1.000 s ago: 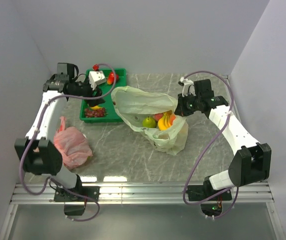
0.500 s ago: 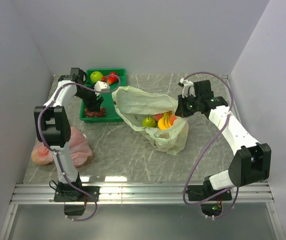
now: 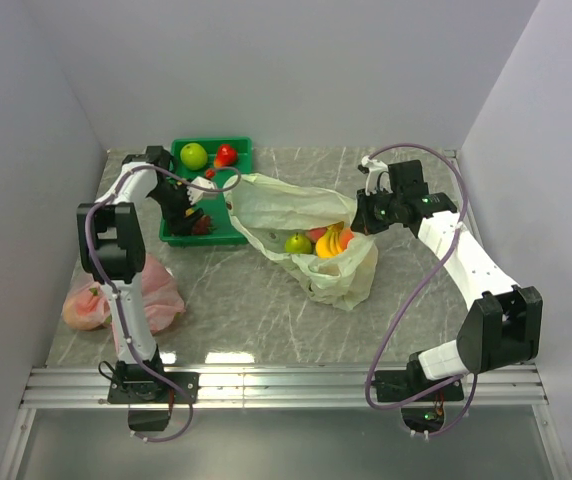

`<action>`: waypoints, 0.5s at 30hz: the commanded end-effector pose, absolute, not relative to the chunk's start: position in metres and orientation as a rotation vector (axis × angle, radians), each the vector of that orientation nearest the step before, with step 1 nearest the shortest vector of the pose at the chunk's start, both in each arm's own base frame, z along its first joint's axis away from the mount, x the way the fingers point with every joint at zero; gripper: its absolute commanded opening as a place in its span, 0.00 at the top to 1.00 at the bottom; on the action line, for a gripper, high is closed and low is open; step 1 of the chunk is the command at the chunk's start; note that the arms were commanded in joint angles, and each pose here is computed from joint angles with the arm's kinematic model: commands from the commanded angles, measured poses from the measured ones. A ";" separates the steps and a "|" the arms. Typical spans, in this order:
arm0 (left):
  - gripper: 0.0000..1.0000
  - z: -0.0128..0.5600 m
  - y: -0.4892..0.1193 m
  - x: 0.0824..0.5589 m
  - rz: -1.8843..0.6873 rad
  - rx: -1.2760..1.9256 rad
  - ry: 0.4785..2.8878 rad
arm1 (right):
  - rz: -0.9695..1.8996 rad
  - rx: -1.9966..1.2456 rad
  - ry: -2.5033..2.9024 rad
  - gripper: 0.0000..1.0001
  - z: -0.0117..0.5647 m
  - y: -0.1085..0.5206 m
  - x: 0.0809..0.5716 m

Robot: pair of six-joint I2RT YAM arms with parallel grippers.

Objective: Place the fake fruits into the plastic bag and tie a complex knot

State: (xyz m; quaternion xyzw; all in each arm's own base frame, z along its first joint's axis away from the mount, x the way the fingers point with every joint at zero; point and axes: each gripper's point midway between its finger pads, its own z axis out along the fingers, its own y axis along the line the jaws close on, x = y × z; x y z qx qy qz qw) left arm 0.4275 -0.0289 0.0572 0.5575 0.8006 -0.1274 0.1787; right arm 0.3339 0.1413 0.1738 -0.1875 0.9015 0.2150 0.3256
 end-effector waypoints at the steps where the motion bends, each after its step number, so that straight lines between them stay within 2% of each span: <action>1: 0.19 0.055 -0.023 0.436 -0.331 1.591 2.256 | 0.543 -0.487 2.330 1.00 0.182 0.138 0.336; 9: 0.21 0.025 -0.027 0.462 -0.322 1.546 2.277 | 0.546 -0.472 2.336 1.00 0.182 0.136 0.338; 11: 0.24 0.022 -0.031 0.467 -0.328 1.539 2.266 | 0.549 -0.470 2.339 1.00 0.182 0.137 0.339; 12: 0.27 0.022 -0.033 0.470 -0.327 1.530 2.255 | 0.552 -0.469 2.339 1.00 0.182 0.137 0.339; 13: 0.37 0.023 -0.034 0.470 -0.333 1.526 2.252 | 0.549 -0.469 2.336 1.00 0.183 0.137 0.340; 15: 0.51 0.030 -0.039 0.468 -0.368 1.515 2.235 | 0.549 -0.471 2.337 1.00 0.184 0.137 0.340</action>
